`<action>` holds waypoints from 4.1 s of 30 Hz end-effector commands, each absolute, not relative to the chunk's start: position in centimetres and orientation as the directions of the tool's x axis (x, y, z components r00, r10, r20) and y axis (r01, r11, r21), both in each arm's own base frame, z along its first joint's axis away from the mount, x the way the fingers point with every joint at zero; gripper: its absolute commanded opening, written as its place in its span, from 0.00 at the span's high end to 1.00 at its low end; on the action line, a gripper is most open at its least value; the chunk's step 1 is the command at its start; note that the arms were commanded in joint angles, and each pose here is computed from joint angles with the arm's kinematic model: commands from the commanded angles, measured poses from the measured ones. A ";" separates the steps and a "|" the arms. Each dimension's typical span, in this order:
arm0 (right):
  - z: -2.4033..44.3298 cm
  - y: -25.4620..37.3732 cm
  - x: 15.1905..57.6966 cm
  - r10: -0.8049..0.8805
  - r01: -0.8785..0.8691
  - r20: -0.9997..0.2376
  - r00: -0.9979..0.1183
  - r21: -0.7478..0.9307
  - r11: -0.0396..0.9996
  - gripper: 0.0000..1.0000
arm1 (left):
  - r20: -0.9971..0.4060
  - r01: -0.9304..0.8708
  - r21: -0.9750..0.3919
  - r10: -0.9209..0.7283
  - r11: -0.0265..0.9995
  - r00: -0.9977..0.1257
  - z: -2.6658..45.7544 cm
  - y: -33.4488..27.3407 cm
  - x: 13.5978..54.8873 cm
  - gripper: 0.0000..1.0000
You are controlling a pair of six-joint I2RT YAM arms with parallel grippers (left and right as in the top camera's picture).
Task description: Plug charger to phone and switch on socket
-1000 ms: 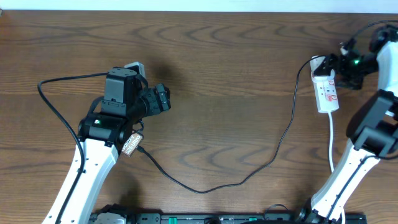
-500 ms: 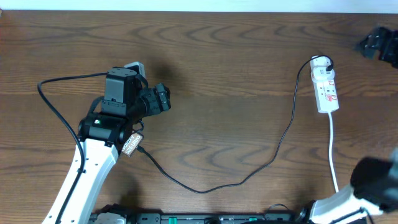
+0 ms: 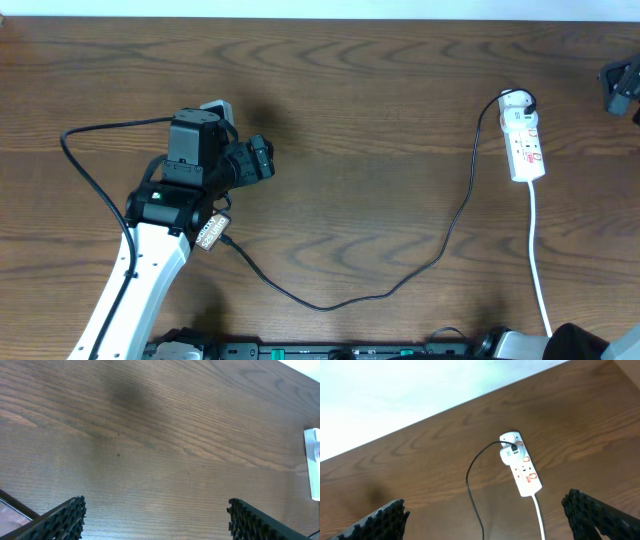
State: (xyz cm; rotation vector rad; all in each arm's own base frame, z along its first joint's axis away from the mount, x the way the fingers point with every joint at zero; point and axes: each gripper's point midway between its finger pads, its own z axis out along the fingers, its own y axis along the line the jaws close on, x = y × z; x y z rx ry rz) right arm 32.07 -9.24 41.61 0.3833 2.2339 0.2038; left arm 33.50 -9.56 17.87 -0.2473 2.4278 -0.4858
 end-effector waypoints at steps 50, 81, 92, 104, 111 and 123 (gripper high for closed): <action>41.8 -8.9 31.6 0.352 0.213 -0.718 -0.600 0.280 0.936 0.01 | -0.984 0.105 -0.145 -0.154 0.984 0.087 22.8 -2.7 26.1 0.11; 41.8 -8.9 31.6 0.352 0.213 -0.718 -0.600 0.280 0.936 0.01 | -0.972 -0.034 -0.177 -0.180 0.984 -0.149 13.7 0.3 24.4 0.11; 41.8 -8.9 31.6 0.351 0.213 -0.719 -0.600 0.280 0.936 0.01 | -0.975 -0.013 -0.167 -0.167 0.986 -0.149 13.8 -0.1 24.4 0.11; 41.8 -8.9 31.6 0.351 0.213 -0.719 -0.600 0.280 0.936 0.01 | -0.974 -0.013 -0.167 -0.167 0.986 -0.151 13.8 -0.1 24.4 0.11; 41.8 -8.9 31.6 0.351 0.213 -0.719 -0.600 0.280 0.936 0.01 | -0.974 -0.013 -0.167 -0.167 0.986 -0.151 13.8 -0.1 24.4 0.11; 41.8 -8.9 31.6 0.351 0.213 -0.719 -0.600 0.280 0.936 0.01 | -0.974 -0.013 -0.167 -0.167 0.986 -0.151 13.8 -0.1 24.4 0.11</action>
